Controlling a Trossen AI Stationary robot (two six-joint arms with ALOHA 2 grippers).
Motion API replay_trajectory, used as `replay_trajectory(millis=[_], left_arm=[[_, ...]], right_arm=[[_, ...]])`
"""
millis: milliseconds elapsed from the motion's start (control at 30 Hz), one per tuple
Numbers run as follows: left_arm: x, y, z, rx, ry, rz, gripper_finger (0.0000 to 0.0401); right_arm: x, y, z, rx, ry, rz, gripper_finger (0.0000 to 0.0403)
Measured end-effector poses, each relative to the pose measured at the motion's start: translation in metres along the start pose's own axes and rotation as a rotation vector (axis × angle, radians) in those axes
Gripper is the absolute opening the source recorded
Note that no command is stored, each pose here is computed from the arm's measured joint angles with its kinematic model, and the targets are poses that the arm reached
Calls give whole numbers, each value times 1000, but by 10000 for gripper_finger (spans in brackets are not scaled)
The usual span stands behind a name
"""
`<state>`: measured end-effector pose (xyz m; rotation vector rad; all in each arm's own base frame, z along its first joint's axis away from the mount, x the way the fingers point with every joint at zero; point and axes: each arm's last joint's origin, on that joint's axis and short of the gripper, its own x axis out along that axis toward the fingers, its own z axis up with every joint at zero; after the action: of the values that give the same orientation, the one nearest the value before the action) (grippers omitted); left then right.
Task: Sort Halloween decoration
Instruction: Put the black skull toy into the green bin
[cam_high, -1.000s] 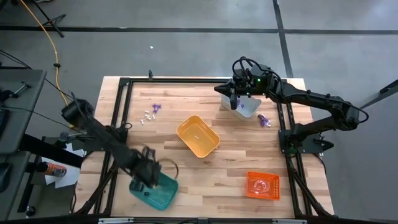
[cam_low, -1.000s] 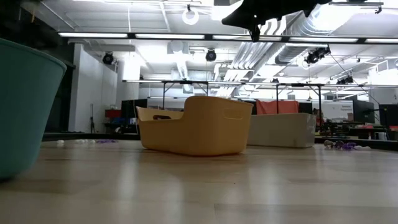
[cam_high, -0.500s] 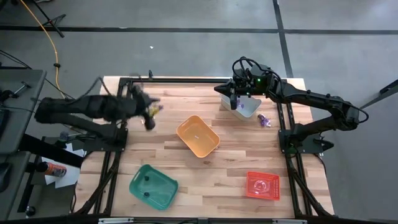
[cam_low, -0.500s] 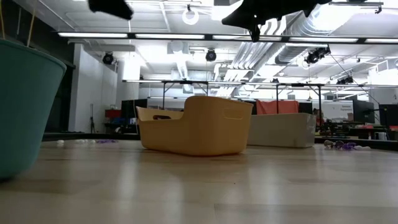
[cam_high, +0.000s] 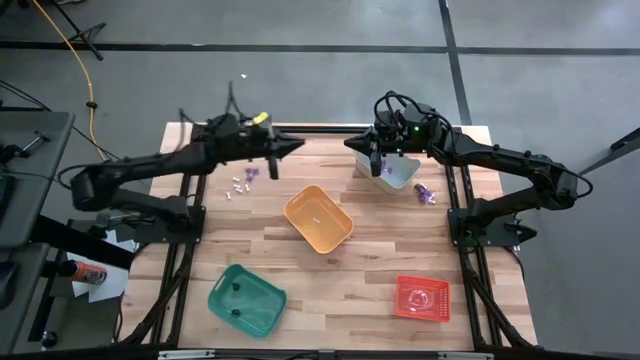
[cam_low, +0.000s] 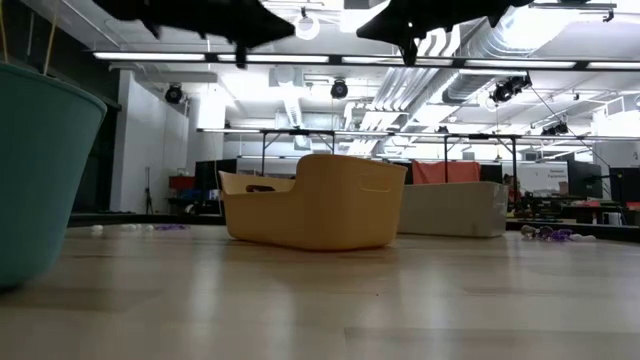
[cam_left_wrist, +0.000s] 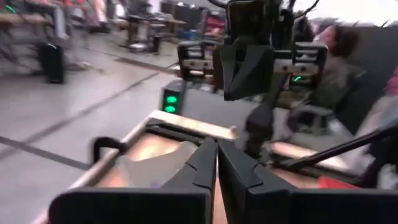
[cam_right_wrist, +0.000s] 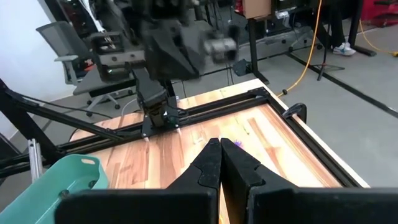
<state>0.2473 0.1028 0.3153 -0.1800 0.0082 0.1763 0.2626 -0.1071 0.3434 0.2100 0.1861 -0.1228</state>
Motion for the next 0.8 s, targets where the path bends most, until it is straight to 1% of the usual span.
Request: replay_trajectory(millis=[133, 233, 400, 600, 800], left_arm=[[18, 2, -5, -83, -61, -99, 3], [22, -3, -5, -94, -97, -132, 2], [18, -7, 0, -90, -109, -138, 1], [13, -9, 5, 2, -135, -135, 1], [12, -9, 6, 3, -142, -135, 1]], right_arm=[[0, 0, 1, -10, -9, 3, 0], [0, 0, 2, -12, -15, 4, 0], [0, 0, 2, -13, -19, 5, 0], [0, 0, 2, -8, -20, 5, 0], [0, 0, 2, 13, -21, 5, 0]])
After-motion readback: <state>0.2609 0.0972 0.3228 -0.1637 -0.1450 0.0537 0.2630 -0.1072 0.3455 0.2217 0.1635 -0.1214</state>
